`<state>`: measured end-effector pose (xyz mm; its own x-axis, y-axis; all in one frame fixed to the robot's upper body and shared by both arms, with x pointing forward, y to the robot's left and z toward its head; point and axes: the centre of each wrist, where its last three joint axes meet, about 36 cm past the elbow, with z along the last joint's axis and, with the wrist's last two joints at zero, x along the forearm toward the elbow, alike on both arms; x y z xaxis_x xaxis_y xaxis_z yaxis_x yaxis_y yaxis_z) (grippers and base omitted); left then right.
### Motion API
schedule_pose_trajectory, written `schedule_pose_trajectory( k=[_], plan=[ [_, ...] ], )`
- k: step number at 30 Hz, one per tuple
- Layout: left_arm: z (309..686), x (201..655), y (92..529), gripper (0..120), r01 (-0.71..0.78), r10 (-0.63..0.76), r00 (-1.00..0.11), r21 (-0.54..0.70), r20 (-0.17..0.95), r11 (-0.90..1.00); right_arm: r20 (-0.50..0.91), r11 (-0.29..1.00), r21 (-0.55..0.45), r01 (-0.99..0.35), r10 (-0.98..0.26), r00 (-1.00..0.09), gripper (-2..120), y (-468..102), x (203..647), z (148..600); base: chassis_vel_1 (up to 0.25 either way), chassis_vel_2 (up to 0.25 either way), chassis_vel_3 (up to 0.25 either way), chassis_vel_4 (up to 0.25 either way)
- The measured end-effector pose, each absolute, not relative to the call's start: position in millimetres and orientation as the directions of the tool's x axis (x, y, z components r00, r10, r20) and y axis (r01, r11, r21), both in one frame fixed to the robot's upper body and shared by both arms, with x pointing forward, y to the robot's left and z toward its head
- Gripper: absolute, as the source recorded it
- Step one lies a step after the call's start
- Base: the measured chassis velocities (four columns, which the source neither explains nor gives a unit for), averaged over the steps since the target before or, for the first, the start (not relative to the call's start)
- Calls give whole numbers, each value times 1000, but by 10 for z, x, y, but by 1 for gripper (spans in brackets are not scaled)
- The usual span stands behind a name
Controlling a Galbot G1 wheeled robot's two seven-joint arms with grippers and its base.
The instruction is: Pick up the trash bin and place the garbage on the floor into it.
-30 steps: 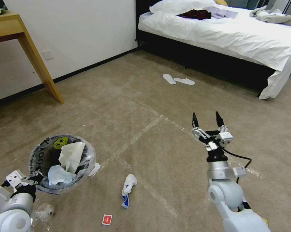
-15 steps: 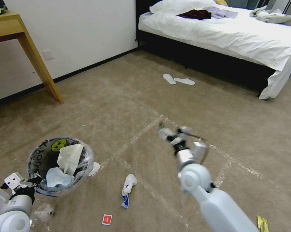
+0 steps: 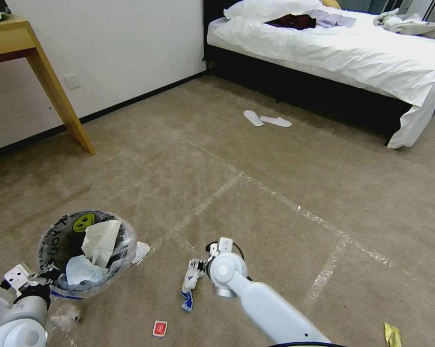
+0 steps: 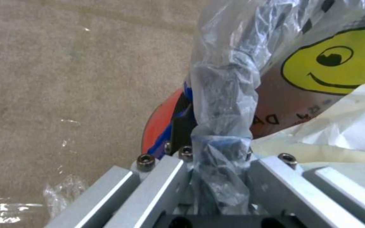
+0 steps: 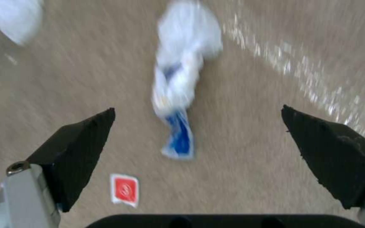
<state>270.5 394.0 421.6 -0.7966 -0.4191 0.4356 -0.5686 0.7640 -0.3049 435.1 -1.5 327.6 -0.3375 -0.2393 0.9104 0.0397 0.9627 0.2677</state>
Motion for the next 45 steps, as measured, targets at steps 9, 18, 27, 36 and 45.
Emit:
schedule_pose_trajectory(
  k=[9,18,27,36,45],
  plan=[
    [4205,2672,3937,0,-577,-427,-791,-301,438,759,935,972,231,36,-212,-283,100,61,4230,2848,0,0,0,0],
    [4184,2656,3900,0,-579,-427,-789,-303,441,757,936,969,246,31,-229,-267,100,174,4227,2651,0,0,0,0],
    [4230,2610,3912,0,-581,-435,-789,-297,434,758,923,965,262,4,-249,-292,93,429,4294,2424,0,0,0,0],
    [4281,2591,3891,0,-574,-433,-796,-299,423,762,914,977,213,-12,-204,-352,96,344,4439,2187,0,0,0,0],
    [4320,2596,3855,0,-565,-426,-803,-305,416,767,914,975,220,-15,-211,-346,97,285,4444,2099,0,0,0,0]
  ],
)
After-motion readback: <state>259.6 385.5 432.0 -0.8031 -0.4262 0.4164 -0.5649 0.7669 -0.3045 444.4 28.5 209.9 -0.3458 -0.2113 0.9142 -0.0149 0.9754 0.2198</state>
